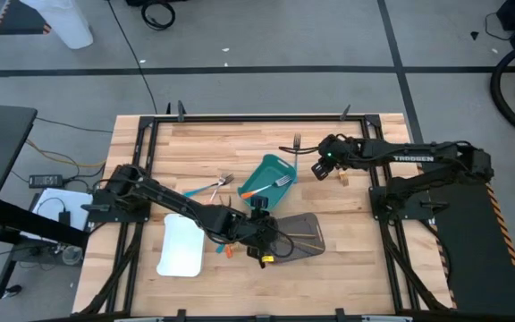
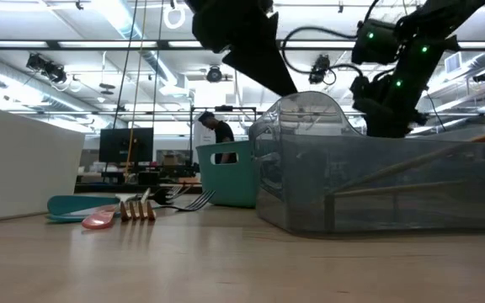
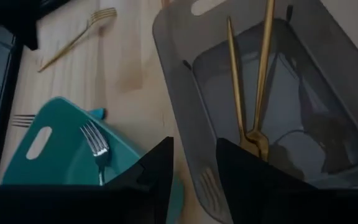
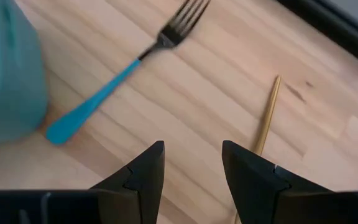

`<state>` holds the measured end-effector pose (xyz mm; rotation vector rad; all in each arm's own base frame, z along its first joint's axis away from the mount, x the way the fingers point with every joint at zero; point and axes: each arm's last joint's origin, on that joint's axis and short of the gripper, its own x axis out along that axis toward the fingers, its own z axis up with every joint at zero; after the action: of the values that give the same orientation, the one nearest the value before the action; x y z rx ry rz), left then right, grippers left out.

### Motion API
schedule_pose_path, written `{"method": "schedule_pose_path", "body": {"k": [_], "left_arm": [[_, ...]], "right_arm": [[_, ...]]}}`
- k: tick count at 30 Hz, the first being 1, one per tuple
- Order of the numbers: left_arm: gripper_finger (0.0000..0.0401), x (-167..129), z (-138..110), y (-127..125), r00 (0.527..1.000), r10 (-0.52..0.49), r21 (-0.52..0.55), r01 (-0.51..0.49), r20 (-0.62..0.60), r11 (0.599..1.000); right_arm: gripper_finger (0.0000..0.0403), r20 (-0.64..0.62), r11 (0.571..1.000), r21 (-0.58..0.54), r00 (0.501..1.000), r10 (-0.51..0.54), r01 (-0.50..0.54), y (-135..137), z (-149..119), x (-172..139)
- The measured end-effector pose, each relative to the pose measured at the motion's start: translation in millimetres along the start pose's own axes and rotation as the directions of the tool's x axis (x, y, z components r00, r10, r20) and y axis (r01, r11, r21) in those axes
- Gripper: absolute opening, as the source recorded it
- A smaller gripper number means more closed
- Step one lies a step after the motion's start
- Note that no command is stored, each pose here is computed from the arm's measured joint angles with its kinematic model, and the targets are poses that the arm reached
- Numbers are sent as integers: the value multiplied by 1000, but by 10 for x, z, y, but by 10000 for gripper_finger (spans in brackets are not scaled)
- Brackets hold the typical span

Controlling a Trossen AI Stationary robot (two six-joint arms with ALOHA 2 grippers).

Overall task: Sort silverware by color (type)
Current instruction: Put the gold fork into the black transparent bin

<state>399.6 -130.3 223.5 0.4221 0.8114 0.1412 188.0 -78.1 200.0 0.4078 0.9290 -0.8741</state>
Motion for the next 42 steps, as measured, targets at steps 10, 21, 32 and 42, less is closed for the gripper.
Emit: {"method": "schedule_pose_path", "body": {"k": [10, 21, 32, 42], "left_arm": [[130, -250, -368, 283, 995, 41, -98, -32, 87, 995], [130, -494, -701, 473, 989, 86, -198, -60, 123, 978], [130, -594, -772, 565, 982, 121, -207, -89, 146, 974], [130, -594, -738, 580, 977, 119, -200, -83, 179, 976]], "right_arm": [[171, -77, 999, 6, 996, -39, 39, 36, -52, 152], [171, -218, 983, 133, 971, -97, 128, -193, -271, 291], [167, -265, 975, 160, 958, -106, 153, -270, -509, 420], [127, -255, 968, 214, 964, -72, 129, -297, -611, 496]]}}
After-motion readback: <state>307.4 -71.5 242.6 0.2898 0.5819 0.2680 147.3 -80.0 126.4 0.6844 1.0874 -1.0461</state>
